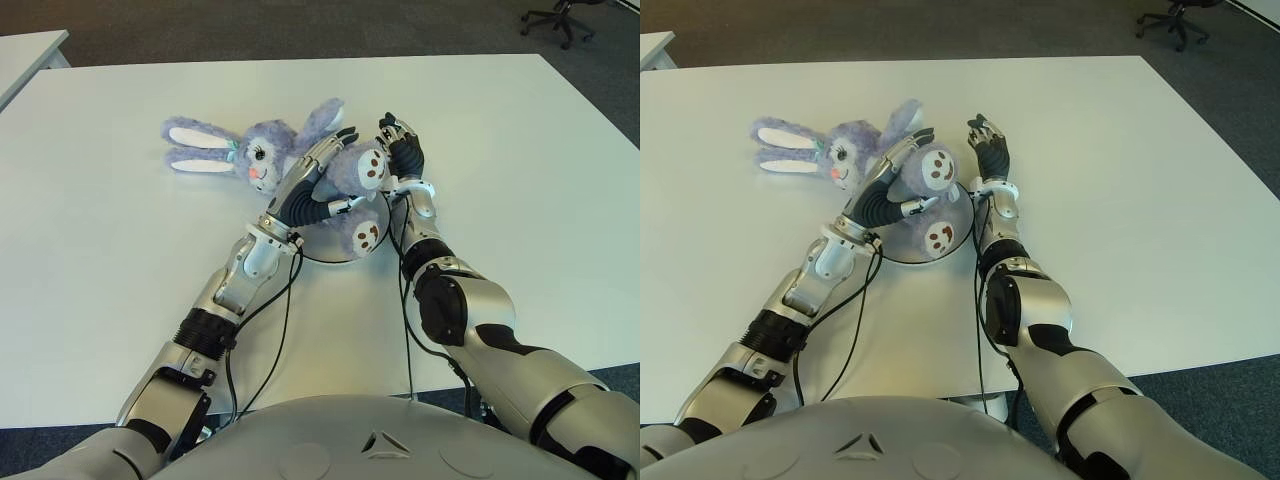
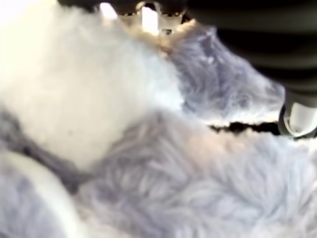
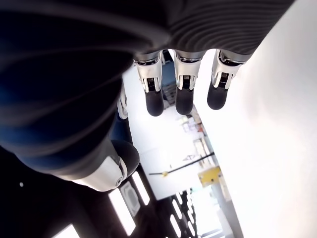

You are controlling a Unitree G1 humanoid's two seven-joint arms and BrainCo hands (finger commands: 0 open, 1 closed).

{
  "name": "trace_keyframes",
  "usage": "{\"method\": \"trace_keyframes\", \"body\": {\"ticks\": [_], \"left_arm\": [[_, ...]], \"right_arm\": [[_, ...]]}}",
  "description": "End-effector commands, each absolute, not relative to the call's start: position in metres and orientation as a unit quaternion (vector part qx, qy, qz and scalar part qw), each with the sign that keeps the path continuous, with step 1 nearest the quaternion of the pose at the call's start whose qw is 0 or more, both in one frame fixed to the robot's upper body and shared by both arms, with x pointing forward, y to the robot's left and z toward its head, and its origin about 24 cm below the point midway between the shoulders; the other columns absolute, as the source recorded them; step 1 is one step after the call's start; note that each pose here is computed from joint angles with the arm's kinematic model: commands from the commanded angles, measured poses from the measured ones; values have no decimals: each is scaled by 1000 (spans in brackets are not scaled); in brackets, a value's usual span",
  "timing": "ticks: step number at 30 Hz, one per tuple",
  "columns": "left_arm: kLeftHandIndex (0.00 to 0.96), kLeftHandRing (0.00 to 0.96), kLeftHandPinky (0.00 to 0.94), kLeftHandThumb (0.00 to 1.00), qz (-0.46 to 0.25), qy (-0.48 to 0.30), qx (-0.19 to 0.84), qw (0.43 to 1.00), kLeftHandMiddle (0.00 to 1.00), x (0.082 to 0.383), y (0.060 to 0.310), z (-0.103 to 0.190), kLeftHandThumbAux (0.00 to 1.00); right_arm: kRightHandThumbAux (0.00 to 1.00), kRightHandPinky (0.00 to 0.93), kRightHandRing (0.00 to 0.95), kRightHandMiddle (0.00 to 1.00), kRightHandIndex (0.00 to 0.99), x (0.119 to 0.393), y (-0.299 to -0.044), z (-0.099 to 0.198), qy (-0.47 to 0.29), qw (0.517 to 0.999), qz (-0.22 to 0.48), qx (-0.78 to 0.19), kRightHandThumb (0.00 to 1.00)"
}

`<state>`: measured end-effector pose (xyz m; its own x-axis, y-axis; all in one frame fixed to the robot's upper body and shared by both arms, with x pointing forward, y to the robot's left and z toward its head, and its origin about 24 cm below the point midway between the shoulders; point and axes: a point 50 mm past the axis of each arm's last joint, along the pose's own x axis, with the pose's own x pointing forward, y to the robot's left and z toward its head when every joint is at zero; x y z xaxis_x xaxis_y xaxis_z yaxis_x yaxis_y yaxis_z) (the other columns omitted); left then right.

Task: Put the doll into the plate.

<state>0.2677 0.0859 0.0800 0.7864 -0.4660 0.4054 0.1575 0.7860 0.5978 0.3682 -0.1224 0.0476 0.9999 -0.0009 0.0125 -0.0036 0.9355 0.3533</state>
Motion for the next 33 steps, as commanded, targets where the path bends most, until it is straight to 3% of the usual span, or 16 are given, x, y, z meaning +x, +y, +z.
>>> {"method": "trace_keyframes", "body": {"ticks": [1, 33], "left_arm": [[0, 17, 0, 232, -184, -229, 291, 910, 16, 264, 91, 57, 354], [0, 0, 0, 169, -205, -230, 300, 903, 1, 247, 105, 39, 283]], "right_arm": [[737, 95, 84, 106, 396, 342, -119, -1, 92, 976, -12, 198, 684], [739, 91, 77, 95, 396, 340, -119, -2, 92, 976, -12, 195, 685]]}}
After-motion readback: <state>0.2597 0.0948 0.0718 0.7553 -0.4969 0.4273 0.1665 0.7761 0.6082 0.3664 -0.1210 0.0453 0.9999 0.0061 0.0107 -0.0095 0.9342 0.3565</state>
